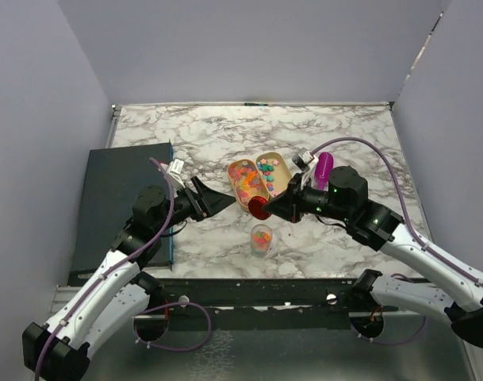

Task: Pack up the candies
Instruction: Close the bottle lid on the packing bottle.

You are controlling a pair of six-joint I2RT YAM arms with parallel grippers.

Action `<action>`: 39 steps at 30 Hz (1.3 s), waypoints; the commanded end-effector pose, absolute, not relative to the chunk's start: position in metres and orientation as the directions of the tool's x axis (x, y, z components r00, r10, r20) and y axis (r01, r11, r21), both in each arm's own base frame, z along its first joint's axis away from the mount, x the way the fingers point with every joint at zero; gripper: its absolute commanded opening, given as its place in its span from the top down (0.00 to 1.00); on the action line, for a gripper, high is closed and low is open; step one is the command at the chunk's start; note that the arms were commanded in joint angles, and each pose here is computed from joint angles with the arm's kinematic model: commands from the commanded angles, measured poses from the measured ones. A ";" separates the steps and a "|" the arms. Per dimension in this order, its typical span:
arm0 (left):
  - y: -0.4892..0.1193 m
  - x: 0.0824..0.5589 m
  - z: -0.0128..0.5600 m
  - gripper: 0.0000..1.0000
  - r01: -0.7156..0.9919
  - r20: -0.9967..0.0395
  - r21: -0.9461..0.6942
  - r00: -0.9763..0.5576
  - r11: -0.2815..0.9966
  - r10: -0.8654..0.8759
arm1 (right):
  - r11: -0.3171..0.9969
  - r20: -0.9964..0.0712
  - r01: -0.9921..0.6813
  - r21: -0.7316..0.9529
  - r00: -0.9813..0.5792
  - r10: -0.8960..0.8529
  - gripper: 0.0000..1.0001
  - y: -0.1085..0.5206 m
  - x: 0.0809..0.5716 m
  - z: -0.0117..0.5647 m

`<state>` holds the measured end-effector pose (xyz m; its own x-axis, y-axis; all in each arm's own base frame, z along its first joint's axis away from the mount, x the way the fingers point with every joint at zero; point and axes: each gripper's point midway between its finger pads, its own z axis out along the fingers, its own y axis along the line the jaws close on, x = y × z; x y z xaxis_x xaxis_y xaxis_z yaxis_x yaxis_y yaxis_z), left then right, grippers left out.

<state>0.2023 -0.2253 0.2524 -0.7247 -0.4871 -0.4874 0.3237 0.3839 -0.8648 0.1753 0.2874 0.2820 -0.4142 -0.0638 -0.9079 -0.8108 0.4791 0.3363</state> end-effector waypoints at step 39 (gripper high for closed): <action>-0.285 0.150 0.153 0.54 0.264 -0.451 -0.772 -0.868 0.578 -0.206 | 0.172 -0.306 -0.266 0.949 -0.909 0.283 0.99 0.272 0.162 0.168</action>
